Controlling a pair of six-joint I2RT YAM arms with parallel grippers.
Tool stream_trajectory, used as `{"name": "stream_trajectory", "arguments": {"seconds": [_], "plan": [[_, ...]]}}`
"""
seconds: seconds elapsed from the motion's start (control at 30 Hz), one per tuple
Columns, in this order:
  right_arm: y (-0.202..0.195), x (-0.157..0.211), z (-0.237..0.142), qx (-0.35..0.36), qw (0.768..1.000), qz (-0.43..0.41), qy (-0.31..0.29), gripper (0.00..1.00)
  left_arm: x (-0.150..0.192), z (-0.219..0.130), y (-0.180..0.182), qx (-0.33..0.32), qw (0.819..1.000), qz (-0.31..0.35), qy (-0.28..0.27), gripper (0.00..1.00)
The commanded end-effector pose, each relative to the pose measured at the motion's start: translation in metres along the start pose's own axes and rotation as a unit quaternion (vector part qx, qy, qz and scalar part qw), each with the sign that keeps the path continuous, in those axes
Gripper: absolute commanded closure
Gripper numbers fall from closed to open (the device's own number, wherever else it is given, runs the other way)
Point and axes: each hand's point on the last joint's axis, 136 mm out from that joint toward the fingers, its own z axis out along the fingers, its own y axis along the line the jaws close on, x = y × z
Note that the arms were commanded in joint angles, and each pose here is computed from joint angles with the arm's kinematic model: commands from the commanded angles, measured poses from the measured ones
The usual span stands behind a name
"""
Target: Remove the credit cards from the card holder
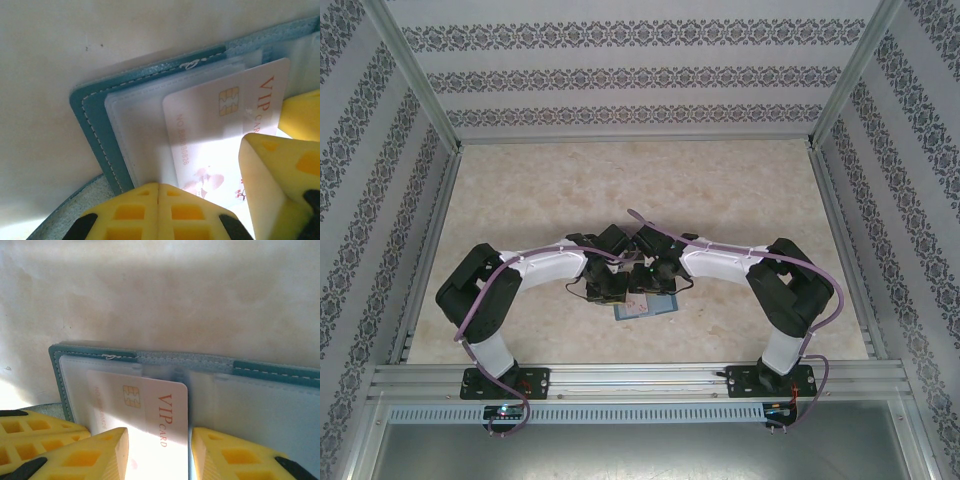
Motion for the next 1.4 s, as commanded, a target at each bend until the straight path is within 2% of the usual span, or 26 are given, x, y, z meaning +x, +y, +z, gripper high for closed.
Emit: {"name": "stream_trajectory", "arguments": {"seconds": [0.0,0.13,0.4,0.77,0.93,1.37], "plan": [[-0.011,0.012,0.004,0.015,1.000,0.004,0.020,0.61,-0.001,0.010,0.010,-0.023,1.000,0.007,0.008,1.00],[0.002,0.012,0.007,-0.035,0.999,0.014,0.023,0.64,-0.001,0.010,0.010,-0.023,1.000,0.007,0.009,1.00],[0.008,0.010,-0.004,-0.091,0.995,0.028,0.004,0.68,0.001,0.014,0.012,-0.026,1.000,0.004,0.014,1.00],[0.024,0.003,-0.024,-0.218,0.975,0.042,-0.016,0.77,0.002,0.015,0.013,-0.026,0.999,0.003,0.017,1.00],[0.020,0.003,-0.021,-0.220,0.974,0.048,-0.017,0.82,0.002,0.014,0.014,-0.027,0.999,0.002,0.016,1.00],[-0.003,0.003,-0.018,-0.188,0.980,0.061,-0.025,0.89,0.003,0.012,0.014,-0.029,0.999,0.003,0.015,1.00]]}}
